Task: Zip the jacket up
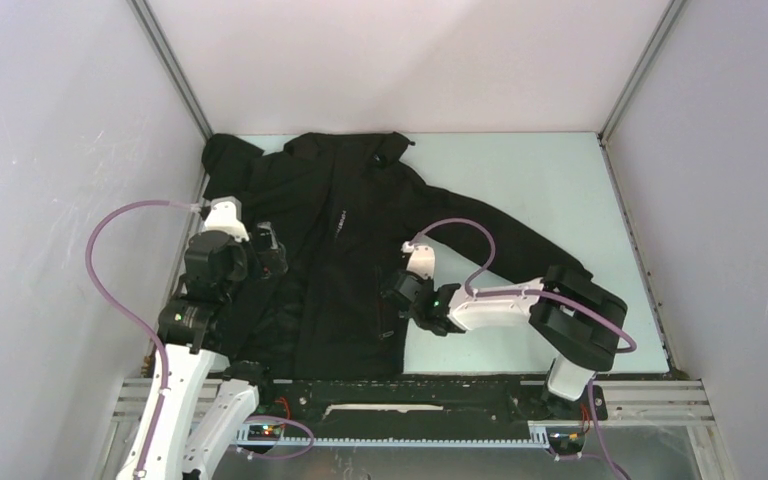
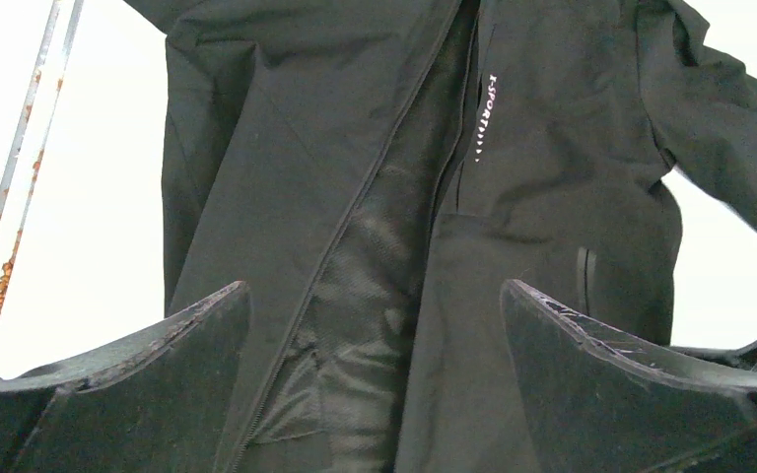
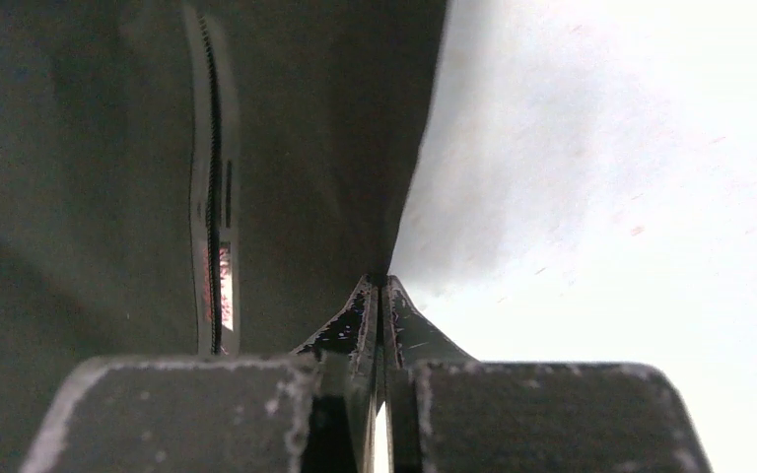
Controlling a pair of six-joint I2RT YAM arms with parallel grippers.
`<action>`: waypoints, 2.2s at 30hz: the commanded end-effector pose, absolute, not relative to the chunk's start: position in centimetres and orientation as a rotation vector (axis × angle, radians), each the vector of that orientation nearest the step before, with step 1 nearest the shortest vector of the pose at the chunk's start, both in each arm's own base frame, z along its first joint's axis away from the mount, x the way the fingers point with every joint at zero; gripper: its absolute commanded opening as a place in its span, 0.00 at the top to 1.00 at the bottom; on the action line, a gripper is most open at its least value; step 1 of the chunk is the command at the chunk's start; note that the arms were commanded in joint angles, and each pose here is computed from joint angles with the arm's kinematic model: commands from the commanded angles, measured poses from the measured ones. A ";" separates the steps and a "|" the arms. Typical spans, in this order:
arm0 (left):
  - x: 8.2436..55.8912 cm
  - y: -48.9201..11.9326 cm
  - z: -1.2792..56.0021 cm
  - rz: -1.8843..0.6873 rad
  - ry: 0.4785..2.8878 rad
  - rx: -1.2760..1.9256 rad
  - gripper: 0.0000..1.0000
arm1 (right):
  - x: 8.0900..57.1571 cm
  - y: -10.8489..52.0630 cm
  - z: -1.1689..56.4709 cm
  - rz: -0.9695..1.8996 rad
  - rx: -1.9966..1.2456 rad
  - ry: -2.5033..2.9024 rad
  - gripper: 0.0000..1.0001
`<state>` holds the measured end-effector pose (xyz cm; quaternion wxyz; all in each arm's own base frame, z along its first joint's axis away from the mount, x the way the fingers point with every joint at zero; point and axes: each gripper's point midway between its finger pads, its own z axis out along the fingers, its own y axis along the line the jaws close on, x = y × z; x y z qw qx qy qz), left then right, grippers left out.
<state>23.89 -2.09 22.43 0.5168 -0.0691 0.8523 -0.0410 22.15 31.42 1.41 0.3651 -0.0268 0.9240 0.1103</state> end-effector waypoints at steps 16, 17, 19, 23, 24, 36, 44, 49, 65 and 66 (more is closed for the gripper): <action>24.4 -2.5 21.3 -0.110 2.068 -0.124 0.00 | 31.8 24.5 6.7 0.301 0.044 2.256 0.80; 24.4 -2.5 21.3 -0.111 2.069 -0.123 0.00 | 31.5 24.5 7.1 0.300 0.028 2.256 0.74; 24.4 -2.5 21.2 -0.112 2.073 -0.123 0.00 | 30.8 23.9 7.9 0.282 0.010 2.262 0.61; 24.5 -2.7 21.0 -0.118 2.082 -0.118 0.00 | 28.7 22.4 9.4 0.188 -0.016 2.259 0.43; 24.5 -2.8 20.9 -0.121 2.087 -0.116 0.00 | 28.0 22.3 9.8 0.185 -0.027 2.262 0.42; 25.3 -6.6 18.0 -0.353 2.274 -0.126 0.14 | 15.9 39.7 13.0 1.017 -0.347 2.233 0.42; 25.1 -7.2 14.9 -0.383 2.395 -0.236 0.23 | 14.7 42.5 8.4 0.610 -0.434 2.345 0.42; 25.3 -6.5 16.3 -0.349 2.321 -0.246 0.22 | 14.9 40.9 7.1 0.275 -0.475 2.308 0.41; 25.5 -6.8 17.0 -0.376 2.266 -0.212 0.22 | 14.4 41.5 3.1 0.062 -0.612 2.315 0.54; 25.5 -6.8 17.0 -0.381 2.262 -0.209 0.22 | 14.5 41.7 3.1 0.075 -0.614 2.319 0.60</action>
